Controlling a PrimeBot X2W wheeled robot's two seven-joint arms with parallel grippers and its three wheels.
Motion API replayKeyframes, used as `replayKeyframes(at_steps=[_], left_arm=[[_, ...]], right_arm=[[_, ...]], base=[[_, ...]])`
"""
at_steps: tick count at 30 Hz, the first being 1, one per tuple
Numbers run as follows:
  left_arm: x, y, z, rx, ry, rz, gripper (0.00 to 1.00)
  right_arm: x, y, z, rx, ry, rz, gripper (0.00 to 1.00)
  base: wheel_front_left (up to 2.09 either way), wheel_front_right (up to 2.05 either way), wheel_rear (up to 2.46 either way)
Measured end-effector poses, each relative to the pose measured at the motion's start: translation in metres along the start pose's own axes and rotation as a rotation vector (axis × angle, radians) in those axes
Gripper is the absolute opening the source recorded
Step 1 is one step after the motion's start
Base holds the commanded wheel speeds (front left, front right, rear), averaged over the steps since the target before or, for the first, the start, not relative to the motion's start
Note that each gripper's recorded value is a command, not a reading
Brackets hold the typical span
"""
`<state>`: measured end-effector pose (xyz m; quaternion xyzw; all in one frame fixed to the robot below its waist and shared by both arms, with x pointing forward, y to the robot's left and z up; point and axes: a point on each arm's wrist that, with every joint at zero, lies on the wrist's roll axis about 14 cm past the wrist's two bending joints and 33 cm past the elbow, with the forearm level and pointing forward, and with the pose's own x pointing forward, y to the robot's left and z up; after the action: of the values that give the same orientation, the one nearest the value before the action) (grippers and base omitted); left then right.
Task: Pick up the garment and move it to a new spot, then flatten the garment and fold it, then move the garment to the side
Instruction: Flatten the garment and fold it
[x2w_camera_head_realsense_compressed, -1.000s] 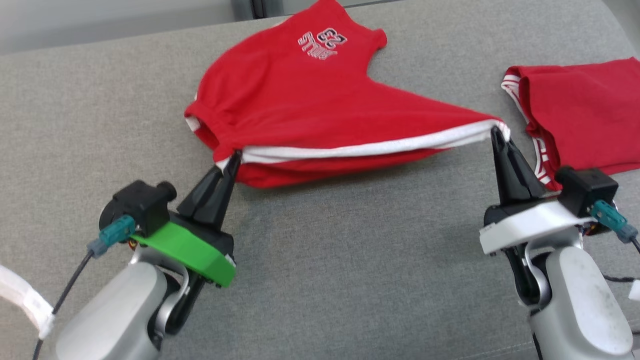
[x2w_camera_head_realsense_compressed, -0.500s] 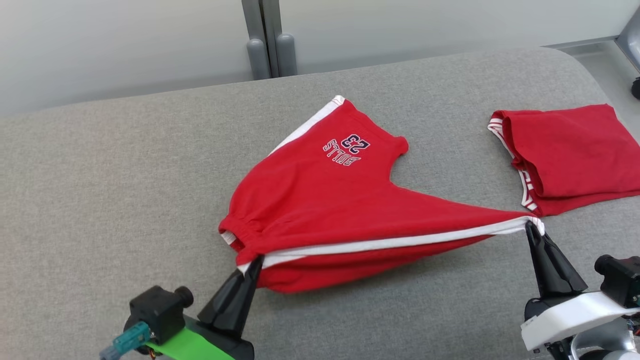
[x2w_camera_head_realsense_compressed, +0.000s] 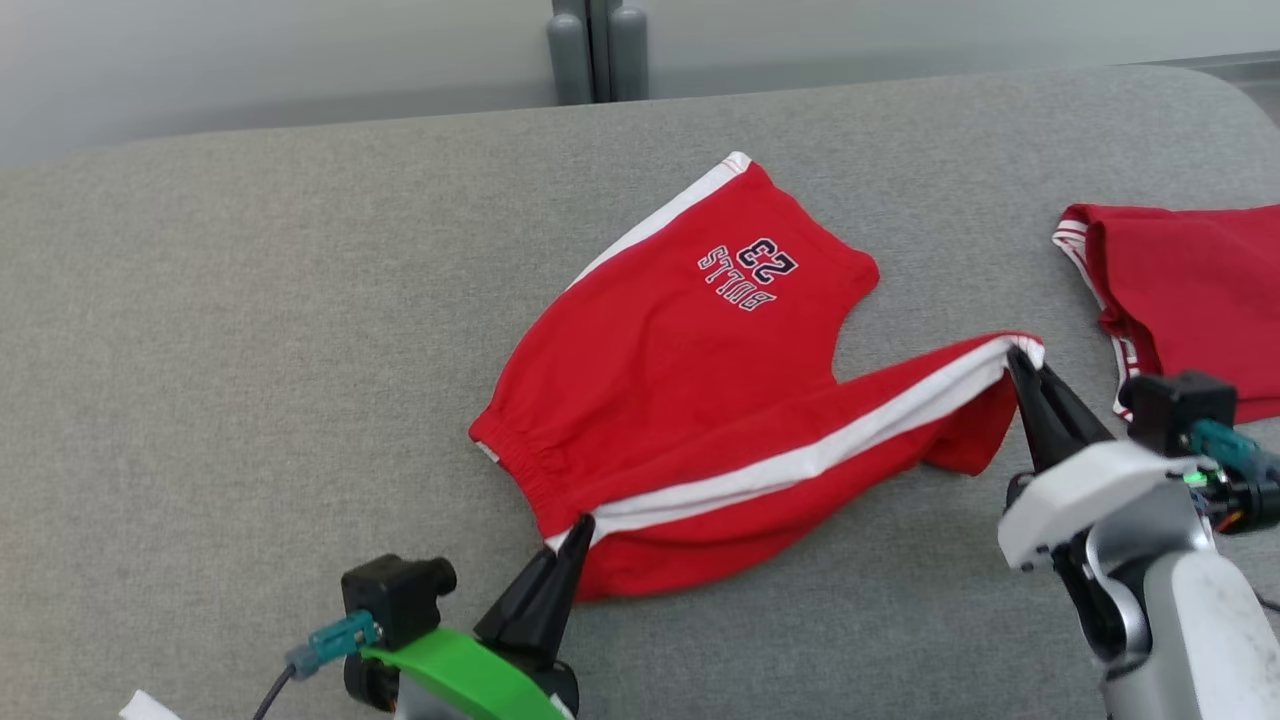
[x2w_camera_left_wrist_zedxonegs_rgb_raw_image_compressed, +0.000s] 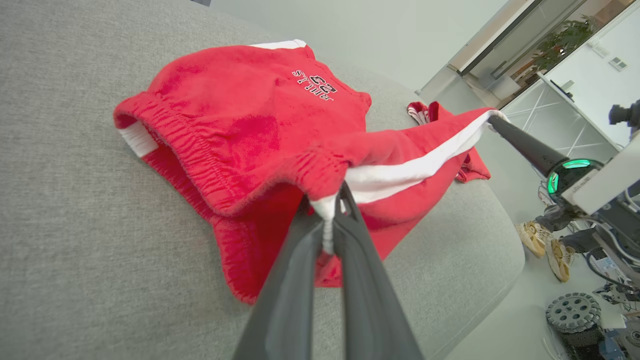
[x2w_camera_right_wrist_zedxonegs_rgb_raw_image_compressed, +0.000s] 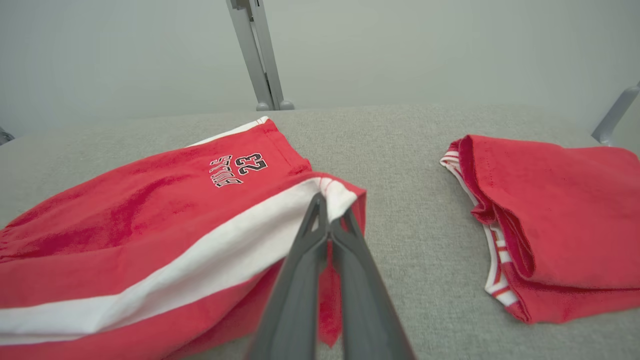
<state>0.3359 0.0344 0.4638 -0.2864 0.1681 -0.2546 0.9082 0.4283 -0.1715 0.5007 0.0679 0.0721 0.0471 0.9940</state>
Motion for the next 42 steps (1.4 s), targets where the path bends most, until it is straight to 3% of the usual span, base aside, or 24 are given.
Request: replayKeyframes(at_steps=[9, 19, 26, 36, 37, 38, 39, 40, 41, 42], left_arm=[[0.036, 0.041, 0.033, -0.08, -0.077, 0.066, 0.0], [0.062, 0.092, 0.052, -0.129, -0.12, 0.16, 0.0], [0.067, 0.118, 0.05, -0.17, -0.138, 0.227, 0.0], [0.06, 0.139, 0.049, -0.199, -0.169, 0.297, 0.0], [0.059, 0.139, 0.049, -0.201, -0.169, 0.299, 0.0], [0.059, 0.139, 0.049, -0.201, -0.168, 0.299, 0.0], [0.059, 0.138, 0.047, -0.199, -0.164, 0.296, 0.0], [0.059, 0.137, 0.047, -0.198, -0.16, 0.293, 0.44], [0.059, 0.136, 0.046, -0.196, -0.158, 0.291, 0.84], [0.059, 0.136, 0.046, -0.194, -0.156, 0.291, 1.0]], right_arm=[[0.091, 0.04, 0.01, -0.107, 0.073, 0.108, 0.0], [0.169, 0.074, -0.008, -0.183, 0.185, 0.196, 0.0], [0.204, 0.09, -0.032, -0.222, 0.25, 0.234, 0.0], [0.221, 0.107, -0.05, -0.209, 0.269, 0.267, 0.02], [0.222, 0.109, -0.048, -0.213, 0.26, 0.271, 0.17], [0.223, 0.11, -0.046, -0.216, 0.248, 0.275, 0.4], [0.224, 0.113, -0.043, -0.214, 0.233, 0.28, 0.92], [0.224, 0.114, -0.043, -0.216, 0.229, 0.283, 1.0], [0.223, 0.116, -0.042, -0.219, 0.22, 0.288, 1.0], [0.223, 0.116, -0.042, -0.219, 0.21, 0.289, 1.0]], base=[[0.0, 0.0, 0.0], [0.0, 0.0, 0.0], [0.0, 0.0, 0.0], [0.0, 0.0, 0.0], [0.0, 0.0, 0.0], [0.0, 0.0, 0.0], [0.0, 0.0, 0.0], [0.0, 0.0, 0.0], [0.0, 0.0, 0.0], [0.0, 0.0, 0.0]])
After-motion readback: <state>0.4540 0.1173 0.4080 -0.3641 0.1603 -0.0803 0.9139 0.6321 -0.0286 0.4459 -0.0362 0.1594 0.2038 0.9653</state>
